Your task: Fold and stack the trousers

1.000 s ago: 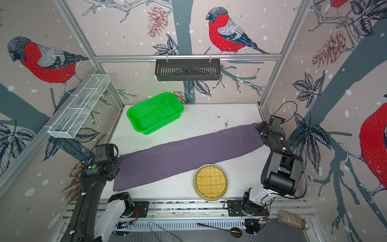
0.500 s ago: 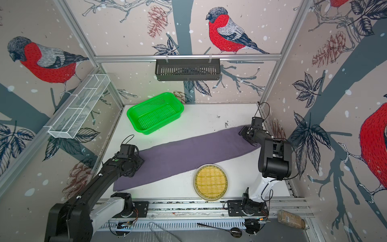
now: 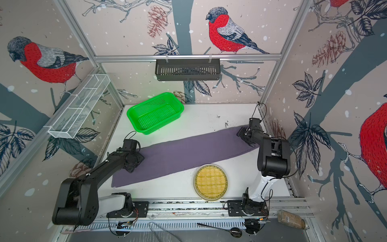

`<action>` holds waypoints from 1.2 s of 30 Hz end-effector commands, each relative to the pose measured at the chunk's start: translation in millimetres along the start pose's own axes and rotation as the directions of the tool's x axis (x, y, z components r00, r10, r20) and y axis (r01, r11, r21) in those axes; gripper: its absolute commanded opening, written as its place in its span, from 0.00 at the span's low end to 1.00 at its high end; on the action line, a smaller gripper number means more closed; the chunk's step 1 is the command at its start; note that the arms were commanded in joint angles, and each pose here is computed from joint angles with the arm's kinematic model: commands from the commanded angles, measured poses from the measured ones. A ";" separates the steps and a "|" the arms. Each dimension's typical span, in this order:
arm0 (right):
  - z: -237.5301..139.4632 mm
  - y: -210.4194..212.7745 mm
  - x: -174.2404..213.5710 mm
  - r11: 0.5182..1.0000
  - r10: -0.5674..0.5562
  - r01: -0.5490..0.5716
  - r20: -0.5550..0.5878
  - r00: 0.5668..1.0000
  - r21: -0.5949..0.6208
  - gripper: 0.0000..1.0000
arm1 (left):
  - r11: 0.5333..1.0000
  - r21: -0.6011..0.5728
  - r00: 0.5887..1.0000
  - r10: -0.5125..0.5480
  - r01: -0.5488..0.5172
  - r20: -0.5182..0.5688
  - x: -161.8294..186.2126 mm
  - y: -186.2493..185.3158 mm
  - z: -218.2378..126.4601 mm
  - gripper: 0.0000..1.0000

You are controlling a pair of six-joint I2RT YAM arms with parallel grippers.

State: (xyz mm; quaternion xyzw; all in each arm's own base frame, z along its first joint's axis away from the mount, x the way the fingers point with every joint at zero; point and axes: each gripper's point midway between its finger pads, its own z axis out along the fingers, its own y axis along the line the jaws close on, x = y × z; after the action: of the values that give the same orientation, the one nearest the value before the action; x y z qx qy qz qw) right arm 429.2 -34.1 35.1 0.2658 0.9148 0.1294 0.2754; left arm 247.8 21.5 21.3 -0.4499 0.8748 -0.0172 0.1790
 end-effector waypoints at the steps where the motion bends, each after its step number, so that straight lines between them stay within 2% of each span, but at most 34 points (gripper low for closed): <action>1: 2.8 -10.7 19.1 0.999 0.017 -0.013 -0.058 0.998 0.053 0.68 | 0.996 -0.077 0.998 0.055 -0.053 0.022 -11.3 20.1 3.3 0.69; 6: -4.5 -2.8 20.7 1.000 0.008 -0.007 -0.048 0.999 0.027 0.69 | 0.987 -0.090 0.989 0.140 -0.135 0.054 -34.5 5.0 -11.2 0.70; 11: -29.1 12.6 -9.3 0.999 -0.037 0.037 0.024 0.999 0.006 0.72 | 0.966 -0.121 0.964 0.243 -0.230 0.108 -70.3 2.1 -33.8 0.73; 15: -52.0 37.2 -24.2 0.994 -0.092 0.096 0.069 0.993 -0.060 0.76 | 0.953 -0.089 0.946 0.299 -0.289 0.127 -102.9 9.3 -48.2 0.74; 18: -64.8 53.4 -25.0 0.984 -0.136 0.145 0.090 0.987 -0.107 0.76 | 0.932 -0.053 0.917 0.362 -0.358 0.170 -123.4 3.7 -58.0 0.73; 20: -69.8 58.9 -21.9 0.977 -0.162 0.173 0.092 0.983 -0.125 0.76 | 0.914 -0.072 0.898 0.406 -0.399 0.169 -132.3 1.3 -63.6 0.73; 22: -72.4 64.0 -19.8 0.970 -0.181 0.194 0.094 0.979 -0.148 0.76 | 0.907 -0.095 0.895 0.421 -0.410 0.151 -137.0 7.0 -61.0 0.75; 25: -74.1 71.1 -18.4 0.962 -0.195 0.210 0.096 0.976 -0.174 0.76 | 0.925 -0.020 0.917 0.379 -0.379 0.129 -133.3 10.6 -50.0 0.74; 27: -74.8 74.8 -17.8 0.958 -0.202 0.217 0.098 0.975 -0.188 0.76 | 0.920 -0.014 0.911 0.390 -0.392 0.133 -130.2 11.8 -42.9 0.75; 30: -77.0 79.8 -17.2 0.952 -0.204 0.222 0.103 0.974 -0.213 0.76 | 0.891 -0.008 0.882 0.451 -0.454 0.135 -133.4 8.8 -44.4 0.77; 32: -78.8 83.3 -16.6 0.947 -0.204 0.224 0.109 0.973 -0.231 0.76 | 0.890 -0.007 0.882 0.452 -0.455 0.131 -136.2 13.4 -40.1 0.76; 34: -78.7 85.0 -15.9 0.945 -0.206 0.226 0.105 0.973 -0.238 0.76 | 0.881 0.025 0.878 0.468 -0.473 0.101 -135.9 13.6 -32.1 0.75; 36: -77.3 88.9 -15.4 0.940 -0.208 0.226 0.097 0.973 -0.256 0.76 | 0.873 0.019 0.873 0.487 -0.488 0.025 -131.1 17.7 -16.0 0.74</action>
State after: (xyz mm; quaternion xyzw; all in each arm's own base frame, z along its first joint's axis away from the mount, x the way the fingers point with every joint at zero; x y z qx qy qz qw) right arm 429.1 16.7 133.3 0.1442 0.9061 0.1949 0.3466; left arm 293.0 137.2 81.9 -0.2469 0.9457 0.0382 0.2081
